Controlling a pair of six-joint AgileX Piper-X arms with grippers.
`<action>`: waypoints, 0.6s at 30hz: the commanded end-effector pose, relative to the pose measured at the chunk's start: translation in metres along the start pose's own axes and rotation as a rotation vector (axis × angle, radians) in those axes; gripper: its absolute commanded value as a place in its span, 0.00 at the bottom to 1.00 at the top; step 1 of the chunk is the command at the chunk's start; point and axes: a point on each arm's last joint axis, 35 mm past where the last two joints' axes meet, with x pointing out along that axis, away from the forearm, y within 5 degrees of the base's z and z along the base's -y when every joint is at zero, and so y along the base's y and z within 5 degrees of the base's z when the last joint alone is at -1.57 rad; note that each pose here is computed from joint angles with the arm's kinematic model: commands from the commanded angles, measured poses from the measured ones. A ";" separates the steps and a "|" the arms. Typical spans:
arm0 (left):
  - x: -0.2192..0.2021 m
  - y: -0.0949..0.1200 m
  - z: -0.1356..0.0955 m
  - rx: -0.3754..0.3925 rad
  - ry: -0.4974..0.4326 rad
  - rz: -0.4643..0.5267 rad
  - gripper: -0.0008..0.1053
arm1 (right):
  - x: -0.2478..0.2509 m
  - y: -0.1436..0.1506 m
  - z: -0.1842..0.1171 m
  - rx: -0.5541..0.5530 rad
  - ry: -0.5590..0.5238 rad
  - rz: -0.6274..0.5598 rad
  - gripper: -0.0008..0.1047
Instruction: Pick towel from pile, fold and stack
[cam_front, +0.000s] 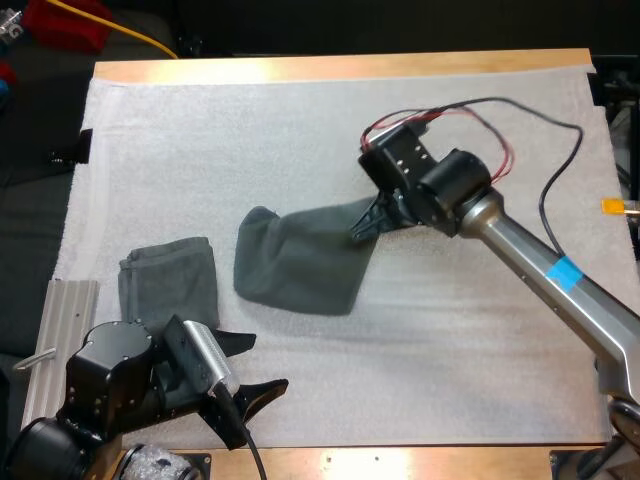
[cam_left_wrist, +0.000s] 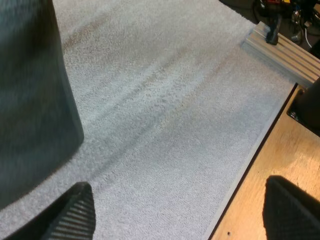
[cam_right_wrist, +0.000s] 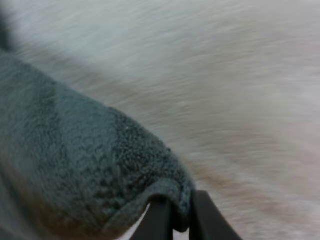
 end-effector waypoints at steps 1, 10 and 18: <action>0.000 -0.001 0.000 -0.009 0.004 -0.013 0.64 | 0.000 -0.009 0.001 0.034 -0.004 -0.046 0.01; 0.000 -0.001 0.000 -0.009 0.004 -0.013 0.64 | 0.029 -0.053 -0.019 0.186 0.132 -0.085 0.01; 0.000 -0.001 0.000 -0.009 0.004 -0.013 0.64 | 0.034 -0.080 -0.022 0.254 0.095 -0.124 0.01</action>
